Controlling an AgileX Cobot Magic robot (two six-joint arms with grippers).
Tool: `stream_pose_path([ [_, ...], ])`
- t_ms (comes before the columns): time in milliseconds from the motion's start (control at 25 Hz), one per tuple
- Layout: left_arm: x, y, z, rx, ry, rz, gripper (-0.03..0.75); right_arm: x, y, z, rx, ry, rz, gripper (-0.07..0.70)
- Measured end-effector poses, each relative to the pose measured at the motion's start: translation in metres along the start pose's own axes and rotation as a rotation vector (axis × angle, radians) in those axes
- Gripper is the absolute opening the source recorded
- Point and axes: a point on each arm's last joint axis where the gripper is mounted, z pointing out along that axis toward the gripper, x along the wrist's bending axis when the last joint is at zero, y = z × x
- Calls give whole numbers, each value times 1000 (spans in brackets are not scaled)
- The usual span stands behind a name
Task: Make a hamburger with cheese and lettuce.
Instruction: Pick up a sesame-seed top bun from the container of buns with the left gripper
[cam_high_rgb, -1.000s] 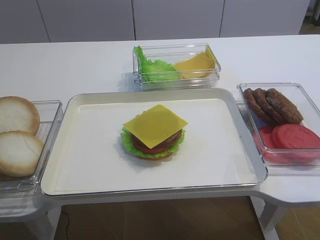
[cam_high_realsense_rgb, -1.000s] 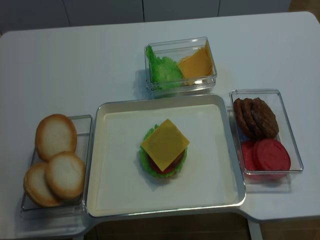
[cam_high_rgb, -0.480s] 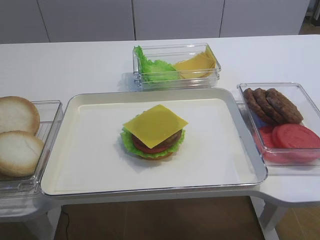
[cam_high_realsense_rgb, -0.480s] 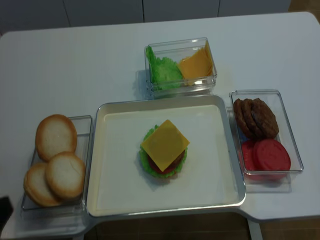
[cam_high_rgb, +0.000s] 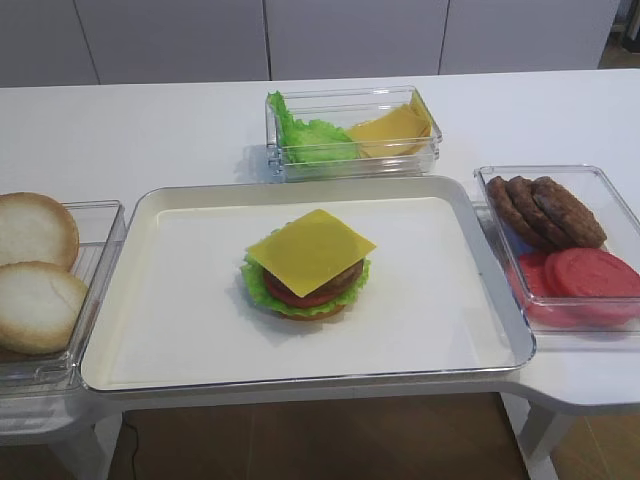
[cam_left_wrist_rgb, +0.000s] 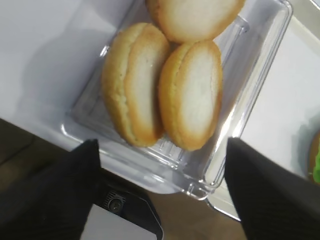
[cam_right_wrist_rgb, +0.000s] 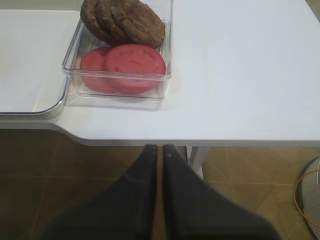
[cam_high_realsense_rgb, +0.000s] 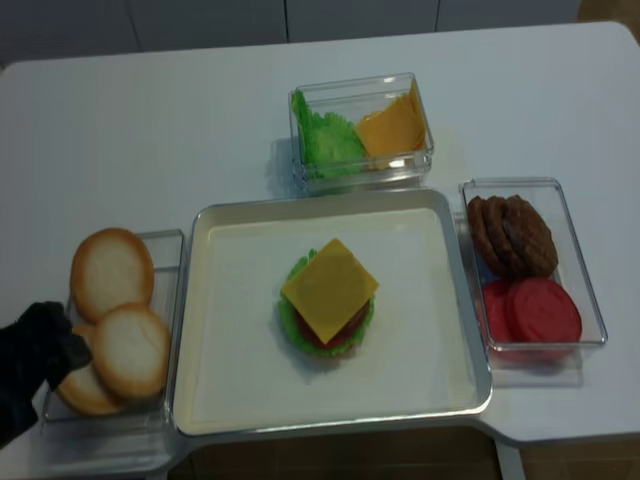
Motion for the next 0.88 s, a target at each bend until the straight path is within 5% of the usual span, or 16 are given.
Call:
stream_pose_path([
  [360, -2, 9, 16, 3, 45, -91, 563, 0, 0, 0, 0, 0, 0, 27],
  [880, -1, 15, 29, 18, 106, -123, 563, 0, 0, 0, 0, 0, 0, 27],
])
